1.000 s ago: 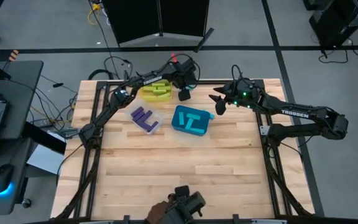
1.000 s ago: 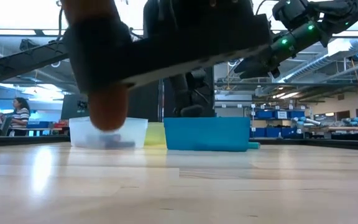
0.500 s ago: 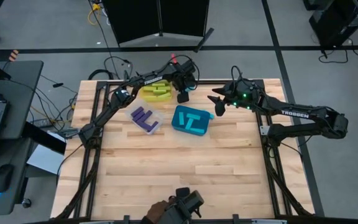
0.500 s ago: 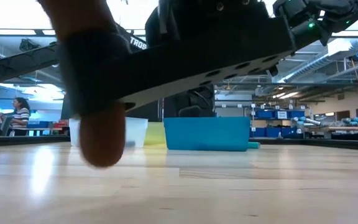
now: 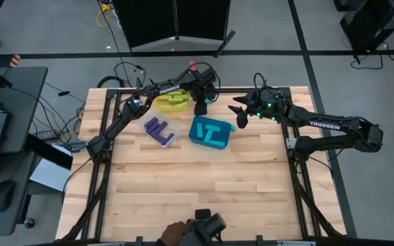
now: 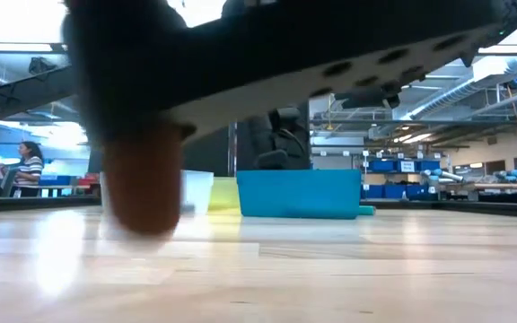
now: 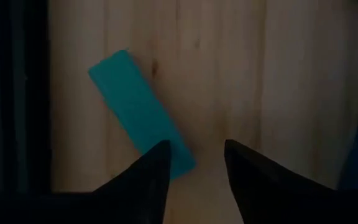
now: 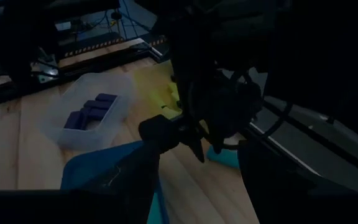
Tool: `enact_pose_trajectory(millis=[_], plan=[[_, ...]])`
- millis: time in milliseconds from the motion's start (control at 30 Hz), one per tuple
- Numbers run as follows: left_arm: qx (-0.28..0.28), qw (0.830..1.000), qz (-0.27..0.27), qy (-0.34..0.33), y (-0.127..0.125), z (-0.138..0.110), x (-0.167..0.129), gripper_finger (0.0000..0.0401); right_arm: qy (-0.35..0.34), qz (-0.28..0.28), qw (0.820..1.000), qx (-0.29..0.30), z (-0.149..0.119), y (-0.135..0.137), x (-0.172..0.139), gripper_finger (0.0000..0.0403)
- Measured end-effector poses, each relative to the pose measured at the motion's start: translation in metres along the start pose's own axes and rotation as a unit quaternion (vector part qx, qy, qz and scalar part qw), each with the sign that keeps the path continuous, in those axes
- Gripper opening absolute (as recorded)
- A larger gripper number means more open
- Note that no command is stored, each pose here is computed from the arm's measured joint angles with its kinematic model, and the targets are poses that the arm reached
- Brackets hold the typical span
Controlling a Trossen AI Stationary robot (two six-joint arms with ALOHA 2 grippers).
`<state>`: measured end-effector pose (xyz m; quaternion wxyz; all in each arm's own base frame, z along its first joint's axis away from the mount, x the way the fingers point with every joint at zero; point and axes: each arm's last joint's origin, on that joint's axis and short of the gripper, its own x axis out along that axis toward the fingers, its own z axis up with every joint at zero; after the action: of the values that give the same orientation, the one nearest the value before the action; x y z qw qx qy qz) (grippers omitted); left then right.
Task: Sort blocks
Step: Put the blue block into the blue bin
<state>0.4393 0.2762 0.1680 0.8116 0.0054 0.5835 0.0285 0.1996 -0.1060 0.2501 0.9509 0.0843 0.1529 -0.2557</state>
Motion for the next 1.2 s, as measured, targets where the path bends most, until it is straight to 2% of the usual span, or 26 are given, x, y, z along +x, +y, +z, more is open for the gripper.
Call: enact_pose_trajectory(millis=[167,433,733,867,1033,1200], plan=[[-0.007,0.997,0.072,0.002,0.003,0.005,0.000,0.0161,0.000,0.000,1.000,-0.003,0.000,0.000,0.000,0.0229],[-0.015,0.997,0.072,-0.018,0.002,0.011,-0.006,0.0164,-0.001,0.000,1.000,-0.013,0.000,0.000,0.000,0.0229],[-0.054,0.997,0.046,-0.037,0.015,0.004,-0.006,0.0211,-0.014,0.002,1.000,-0.012,0.003,0.000,0.000,0.0229],[-0.063,0.997,0.022,-0.040,0.019,0.000,-0.006,0.0213,-0.015,0.002,1.000,-0.011,0.003,0.001,0.000,0.0229],[-0.063,0.997,-0.048,-0.016,0.013,-0.009,-0.005,0.0213,-0.018,0.002,1.000,-0.010,0.003,0.001,0.000,0.0229],[-0.057,0.996,-0.060,0.011,0.008,-0.014,0.006,0.0214,-0.027,0.003,1.000,-0.010,0.005,0.001,0.000,0.0229]])
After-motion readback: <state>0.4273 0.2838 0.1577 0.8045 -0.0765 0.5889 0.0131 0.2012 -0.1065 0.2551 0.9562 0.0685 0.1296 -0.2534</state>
